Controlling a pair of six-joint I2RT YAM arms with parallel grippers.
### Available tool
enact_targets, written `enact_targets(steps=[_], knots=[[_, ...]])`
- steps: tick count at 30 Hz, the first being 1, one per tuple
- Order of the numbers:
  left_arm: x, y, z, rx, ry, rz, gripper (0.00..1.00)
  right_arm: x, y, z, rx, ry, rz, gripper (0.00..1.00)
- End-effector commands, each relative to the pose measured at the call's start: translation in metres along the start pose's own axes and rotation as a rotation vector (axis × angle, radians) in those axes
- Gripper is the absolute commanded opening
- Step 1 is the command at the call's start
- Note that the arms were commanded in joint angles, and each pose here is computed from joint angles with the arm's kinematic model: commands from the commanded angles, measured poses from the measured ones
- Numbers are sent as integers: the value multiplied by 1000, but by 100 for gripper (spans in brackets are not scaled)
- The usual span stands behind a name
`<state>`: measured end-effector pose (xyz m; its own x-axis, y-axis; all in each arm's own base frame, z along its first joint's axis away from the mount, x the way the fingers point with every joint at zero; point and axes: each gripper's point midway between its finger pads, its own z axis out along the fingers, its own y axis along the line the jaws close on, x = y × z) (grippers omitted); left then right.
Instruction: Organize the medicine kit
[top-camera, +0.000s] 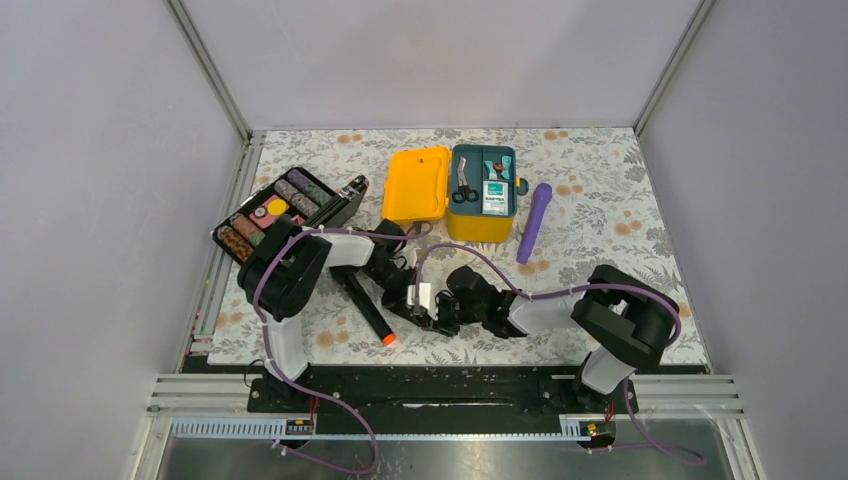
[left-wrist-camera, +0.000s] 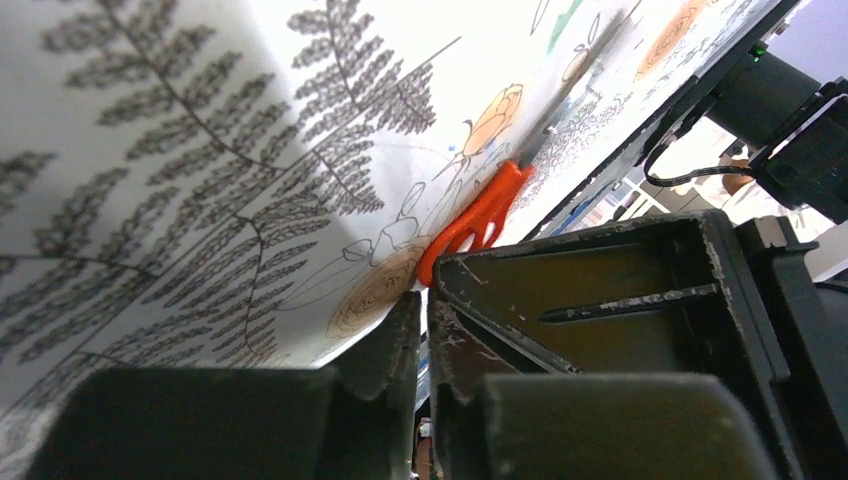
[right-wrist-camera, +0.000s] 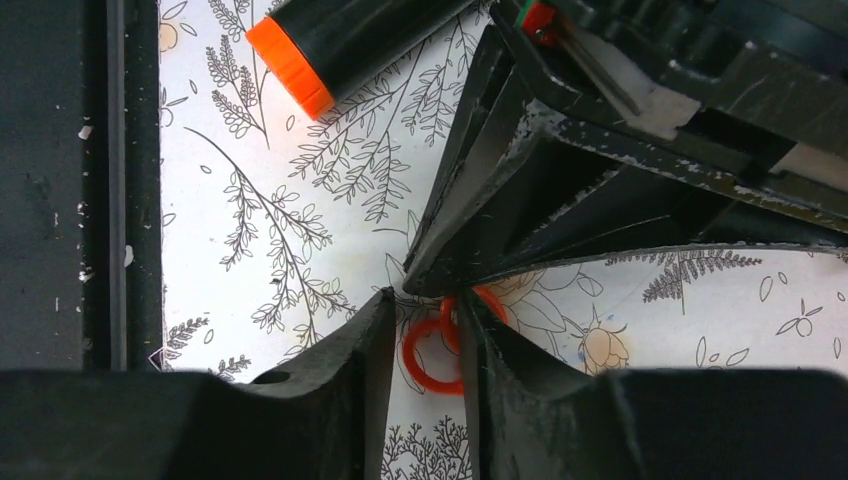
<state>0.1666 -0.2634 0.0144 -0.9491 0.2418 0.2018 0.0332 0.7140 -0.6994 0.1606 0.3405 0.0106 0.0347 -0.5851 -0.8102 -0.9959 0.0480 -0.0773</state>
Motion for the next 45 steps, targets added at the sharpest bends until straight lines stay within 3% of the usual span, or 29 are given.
enact_targets(steps=[1,3,7,11,19,33,45], knots=[[-22,14,-8,-95,-108,73,17,34,15,-6,-41,132,20,34],[-24,10,-17,-102,-130,78,29,33,15,-10,-32,131,21,30],[-23,3,-30,-92,-151,76,38,27,14,-15,-18,115,27,28],[-23,-3,-36,-79,-174,94,39,11,9,-20,1,84,35,22],[-25,-5,-41,-80,-198,113,39,-18,-16,-36,41,35,189,0],[-35,-9,-48,-91,-232,179,39,-70,-45,-65,75,-121,386,0],[-54,-43,-92,-102,-325,381,39,-129,-78,-133,173,-242,378,0]])
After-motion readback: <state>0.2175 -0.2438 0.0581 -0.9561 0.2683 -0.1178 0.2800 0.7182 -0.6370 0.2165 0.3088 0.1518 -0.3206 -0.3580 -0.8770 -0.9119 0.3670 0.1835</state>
